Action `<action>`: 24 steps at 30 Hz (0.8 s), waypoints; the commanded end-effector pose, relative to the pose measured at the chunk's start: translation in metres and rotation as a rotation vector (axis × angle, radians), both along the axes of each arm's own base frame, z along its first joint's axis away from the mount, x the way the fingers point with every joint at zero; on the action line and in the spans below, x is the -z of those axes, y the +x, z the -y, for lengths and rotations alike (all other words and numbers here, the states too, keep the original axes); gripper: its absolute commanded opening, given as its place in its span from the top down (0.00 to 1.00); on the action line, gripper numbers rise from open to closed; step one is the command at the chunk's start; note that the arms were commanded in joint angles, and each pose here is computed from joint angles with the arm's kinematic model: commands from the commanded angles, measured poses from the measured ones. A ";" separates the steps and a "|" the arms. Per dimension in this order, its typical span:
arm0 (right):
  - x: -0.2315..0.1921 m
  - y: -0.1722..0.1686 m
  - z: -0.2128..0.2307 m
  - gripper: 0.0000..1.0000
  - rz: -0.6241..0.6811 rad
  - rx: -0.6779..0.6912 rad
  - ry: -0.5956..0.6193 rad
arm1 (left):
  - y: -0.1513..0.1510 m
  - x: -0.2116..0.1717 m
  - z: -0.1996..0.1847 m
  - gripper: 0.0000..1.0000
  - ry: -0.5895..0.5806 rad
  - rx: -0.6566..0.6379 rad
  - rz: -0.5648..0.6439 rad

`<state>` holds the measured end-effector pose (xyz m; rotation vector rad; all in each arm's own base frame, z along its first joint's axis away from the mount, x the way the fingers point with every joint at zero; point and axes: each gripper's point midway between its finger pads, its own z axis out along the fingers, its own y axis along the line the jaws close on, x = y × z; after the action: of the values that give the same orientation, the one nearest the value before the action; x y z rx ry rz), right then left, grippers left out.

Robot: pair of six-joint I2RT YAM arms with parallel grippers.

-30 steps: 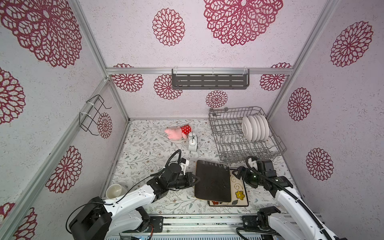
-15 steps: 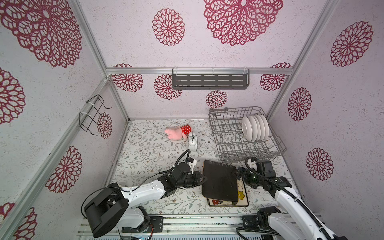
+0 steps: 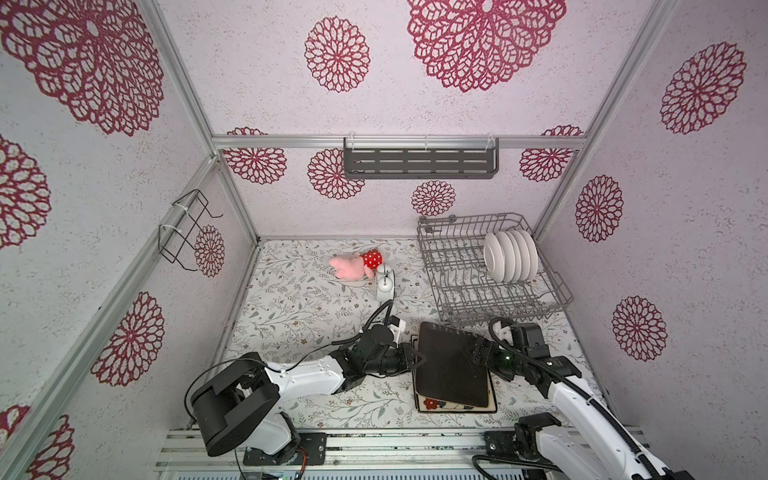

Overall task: Unload the plates from the dish rack
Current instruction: 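Tilt the dark plate down onto the flower-painted plate with the left gripper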

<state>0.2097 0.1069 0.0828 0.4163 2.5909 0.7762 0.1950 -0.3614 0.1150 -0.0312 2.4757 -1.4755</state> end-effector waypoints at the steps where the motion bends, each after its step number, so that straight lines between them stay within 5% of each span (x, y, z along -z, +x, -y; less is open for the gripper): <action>1: 0.002 0.001 0.004 0.13 0.016 0.009 -0.017 | 0.009 -0.080 0.029 1.00 -0.251 0.026 0.135; 24: -0.002 0.003 0.006 0.27 0.042 -0.012 -0.046 | 0.004 -0.047 0.034 1.00 -0.200 0.019 0.056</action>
<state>0.2122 0.1020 0.0796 0.3839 2.5691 0.7306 0.1954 -0.3688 0.1026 -0.0795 2.4995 -1.4928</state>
